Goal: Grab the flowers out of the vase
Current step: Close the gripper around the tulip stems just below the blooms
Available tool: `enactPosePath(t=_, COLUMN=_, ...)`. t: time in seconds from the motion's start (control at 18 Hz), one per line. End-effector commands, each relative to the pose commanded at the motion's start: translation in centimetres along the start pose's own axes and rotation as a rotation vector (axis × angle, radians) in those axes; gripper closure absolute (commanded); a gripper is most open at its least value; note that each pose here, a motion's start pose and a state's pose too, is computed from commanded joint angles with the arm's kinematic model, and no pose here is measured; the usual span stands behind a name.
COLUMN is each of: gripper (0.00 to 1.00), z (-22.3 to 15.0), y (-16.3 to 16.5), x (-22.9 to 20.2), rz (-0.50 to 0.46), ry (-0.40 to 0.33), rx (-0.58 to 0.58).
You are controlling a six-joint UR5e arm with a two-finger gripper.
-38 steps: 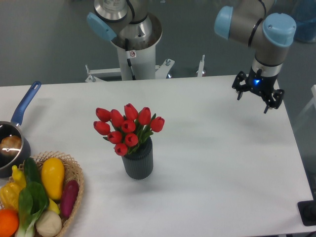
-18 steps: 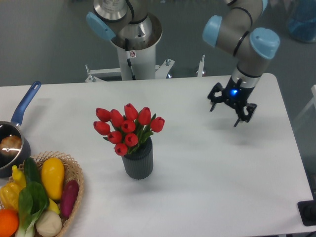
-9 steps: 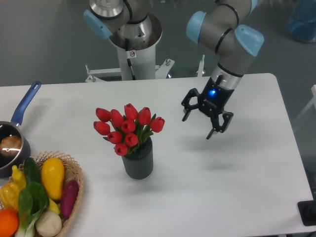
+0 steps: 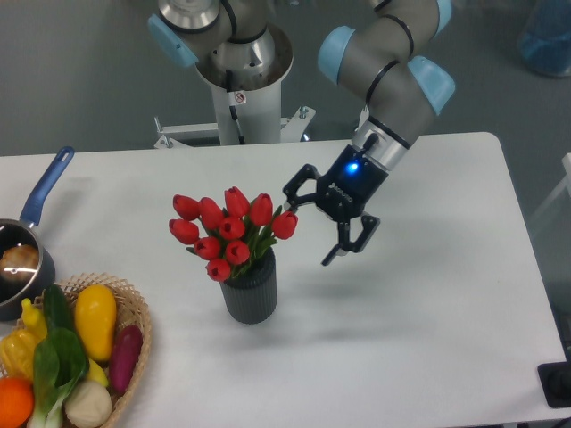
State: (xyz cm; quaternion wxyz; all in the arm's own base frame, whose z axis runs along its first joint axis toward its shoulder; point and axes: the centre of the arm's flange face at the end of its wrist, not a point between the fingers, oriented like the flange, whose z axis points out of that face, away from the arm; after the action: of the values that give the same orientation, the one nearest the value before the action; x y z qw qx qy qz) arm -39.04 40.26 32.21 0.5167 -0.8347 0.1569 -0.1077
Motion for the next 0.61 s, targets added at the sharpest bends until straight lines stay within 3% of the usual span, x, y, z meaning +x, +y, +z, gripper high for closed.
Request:
enactPosePath(t=0.22, gripper=0.0, z=1.0, y=-0.1, x=1.5, rz=0.008, ry=0.022, rx=0.009)
enactPosePath(t=0.39, gripper=0.0, z=2.1, y=-1.4, x=2.2, rz=0.02, ry=0.046, rx=0.083)
enactPosePath(t=0.44, gripper=0.1, z=2.2, y=-1.7, x=2.3, rz=0.027, ry=0.048, rx=0.094)
enactPosePath(t=0.5, gripper=0.38, z=2.3, y=-1.8, x=2.3, rz=0.036, ry=0.05, rx=0.101)
enactPosePath(t=0.61, gripper=0.66, z=2.3, y=-1.8, x=2.2, rz=0.052, ry=0.047, rx=0.101)
